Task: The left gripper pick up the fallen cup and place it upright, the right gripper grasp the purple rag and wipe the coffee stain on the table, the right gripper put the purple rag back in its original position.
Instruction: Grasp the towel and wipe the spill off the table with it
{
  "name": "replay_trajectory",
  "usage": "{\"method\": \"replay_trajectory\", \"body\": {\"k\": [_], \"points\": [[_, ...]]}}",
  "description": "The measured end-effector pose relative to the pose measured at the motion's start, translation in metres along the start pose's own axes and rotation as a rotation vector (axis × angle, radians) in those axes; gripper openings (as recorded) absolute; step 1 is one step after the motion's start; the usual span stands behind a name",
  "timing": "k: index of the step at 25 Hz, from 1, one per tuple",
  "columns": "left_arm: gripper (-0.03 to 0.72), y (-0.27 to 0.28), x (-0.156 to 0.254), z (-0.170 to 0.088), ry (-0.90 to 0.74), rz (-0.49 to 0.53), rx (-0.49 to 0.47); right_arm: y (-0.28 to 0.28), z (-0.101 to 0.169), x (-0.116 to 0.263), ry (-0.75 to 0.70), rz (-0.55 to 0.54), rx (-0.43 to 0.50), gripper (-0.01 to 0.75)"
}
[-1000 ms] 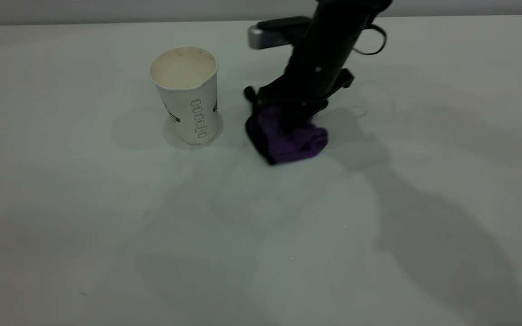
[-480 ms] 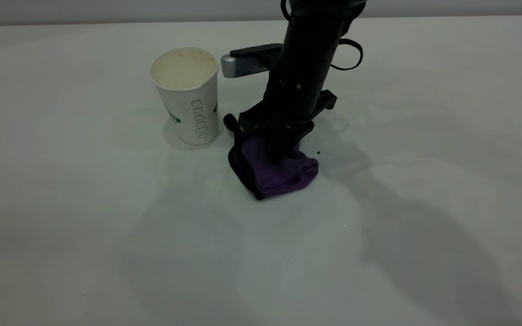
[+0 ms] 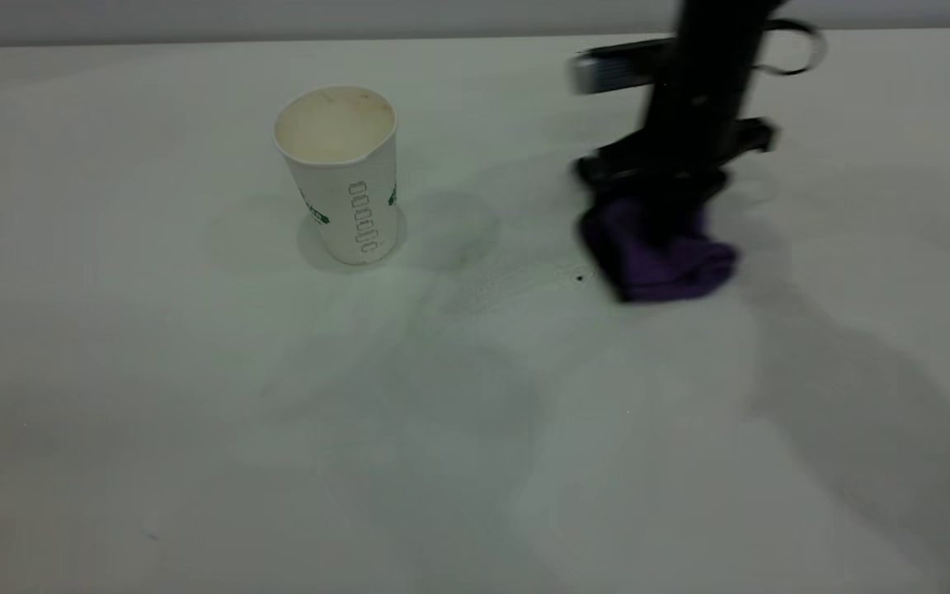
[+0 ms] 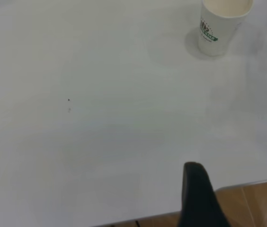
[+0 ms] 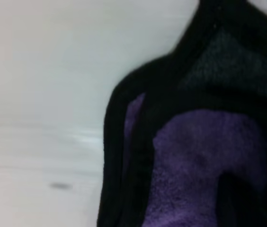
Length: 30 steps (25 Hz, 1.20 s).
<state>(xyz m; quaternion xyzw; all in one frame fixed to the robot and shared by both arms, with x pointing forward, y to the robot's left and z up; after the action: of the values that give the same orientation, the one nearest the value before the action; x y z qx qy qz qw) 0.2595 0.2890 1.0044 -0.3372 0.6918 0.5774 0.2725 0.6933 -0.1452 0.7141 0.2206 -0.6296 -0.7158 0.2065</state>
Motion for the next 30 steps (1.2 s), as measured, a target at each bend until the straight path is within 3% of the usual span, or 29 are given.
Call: {"method": "replay_trajectory", "body": {"k": [5,8,12,18,21,25,30], "points": [[0.473,0.0,0.0,0.0,0.0,0.0,0.0,0.009,-0.063,0.035,-0.178,0.048,-0.024,0.051],[0.473,0.0,0.0,0.0,0.0,0.0,0.0,0.012,-0.078,0.046,-0.248,0.047,-0.079,0.057],[0.473,0.0,0.0,0.0,0.0,0.0,0.0,0.011,-0.076,0.047,-0.203,0.046,-0.113,0.114],[0.473,0.0,0.0,0.0,0.0,0.0,0.0,0.01,-0.059,0.045,-0.126,0.081,-0.132,0.361],[0.473,0.0,0.0,0.0,0.0,0.0,0.0,0.014,-0.052,0.045,-0.113,0.106,-0.151,0.444],[0.473,0.0,0.0,0.0,0.0,0.0,0.0,0.042,-0.045,0.048,-0.107,0.136,-0.179,0.46],[0.473,0.0,0.0,0.0,0.0,0.0,0.0,0.12,-0.043,0.029,-0.091,0.007,-0.122,0.43]]}}
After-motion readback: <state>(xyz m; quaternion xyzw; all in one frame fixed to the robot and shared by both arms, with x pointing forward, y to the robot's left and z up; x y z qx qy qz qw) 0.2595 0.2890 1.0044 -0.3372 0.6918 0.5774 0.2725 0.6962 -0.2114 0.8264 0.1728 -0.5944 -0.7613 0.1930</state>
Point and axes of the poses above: a point on each arm's last joint axis where the gripper is mounted, y pointing back along that axis away from the gripper, z along the wrist's bending axis when the last joint is at zero, x = y × z, the point moved 5 cm from there along -y, pointing out along that axis toward the gripper, and after that the axes turned 15 degrees about y, right-handed, at the moved point
